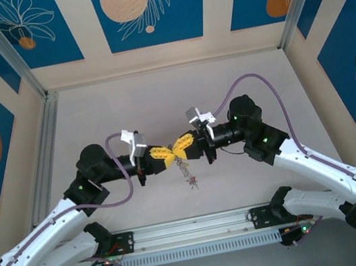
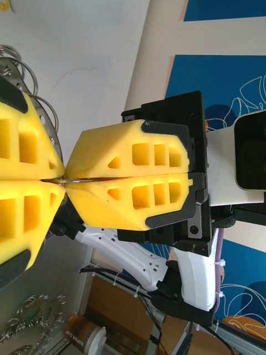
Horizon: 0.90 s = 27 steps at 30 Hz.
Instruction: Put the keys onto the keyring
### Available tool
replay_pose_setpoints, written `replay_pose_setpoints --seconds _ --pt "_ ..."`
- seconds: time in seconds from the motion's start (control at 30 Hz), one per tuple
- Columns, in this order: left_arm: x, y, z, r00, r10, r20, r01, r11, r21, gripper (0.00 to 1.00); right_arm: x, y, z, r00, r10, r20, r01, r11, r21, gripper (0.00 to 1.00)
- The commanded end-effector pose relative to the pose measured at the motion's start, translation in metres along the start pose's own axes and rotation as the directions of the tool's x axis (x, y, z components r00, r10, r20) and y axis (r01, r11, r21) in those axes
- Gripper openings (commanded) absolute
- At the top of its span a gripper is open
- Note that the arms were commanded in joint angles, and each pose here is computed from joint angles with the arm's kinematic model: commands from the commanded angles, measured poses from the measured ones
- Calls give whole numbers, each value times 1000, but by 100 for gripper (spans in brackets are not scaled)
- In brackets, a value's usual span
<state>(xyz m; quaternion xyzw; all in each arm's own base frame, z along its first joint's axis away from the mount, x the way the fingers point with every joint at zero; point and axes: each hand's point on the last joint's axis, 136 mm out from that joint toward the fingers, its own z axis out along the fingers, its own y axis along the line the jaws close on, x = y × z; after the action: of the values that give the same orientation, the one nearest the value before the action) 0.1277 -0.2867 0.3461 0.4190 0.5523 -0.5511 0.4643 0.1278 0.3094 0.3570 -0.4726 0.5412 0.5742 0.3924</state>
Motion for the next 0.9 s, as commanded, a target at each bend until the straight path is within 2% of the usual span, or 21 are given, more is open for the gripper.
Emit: replay_pose_setpoints --seconds 0.0,0.2,0.37,0.6,0.87 --pt "-15 -3 -3 997 53 55 -53 999 -14 0 -2 22 -1 998 -64 14 65 996 -65 0" --pt "-16 -3 -2 996 63 58 -62 998 -15 0 2 25 -2 997 -76 5 76 995 -59 3" --pt "-17 -2 -1 996 69 63 -68 998 -14 0 7 25 -3 997 -77 1 77 996 -50 2" --pt "-17 0 -2 995 80 64 -78 997 -30 0 11 27 -8 997 -79 1 79 997 -26 16" --pt "-19 0 -1 994 89 69 -87 996 -31 0 14 30 -9 997 -75 -11 75 997 -24 18"
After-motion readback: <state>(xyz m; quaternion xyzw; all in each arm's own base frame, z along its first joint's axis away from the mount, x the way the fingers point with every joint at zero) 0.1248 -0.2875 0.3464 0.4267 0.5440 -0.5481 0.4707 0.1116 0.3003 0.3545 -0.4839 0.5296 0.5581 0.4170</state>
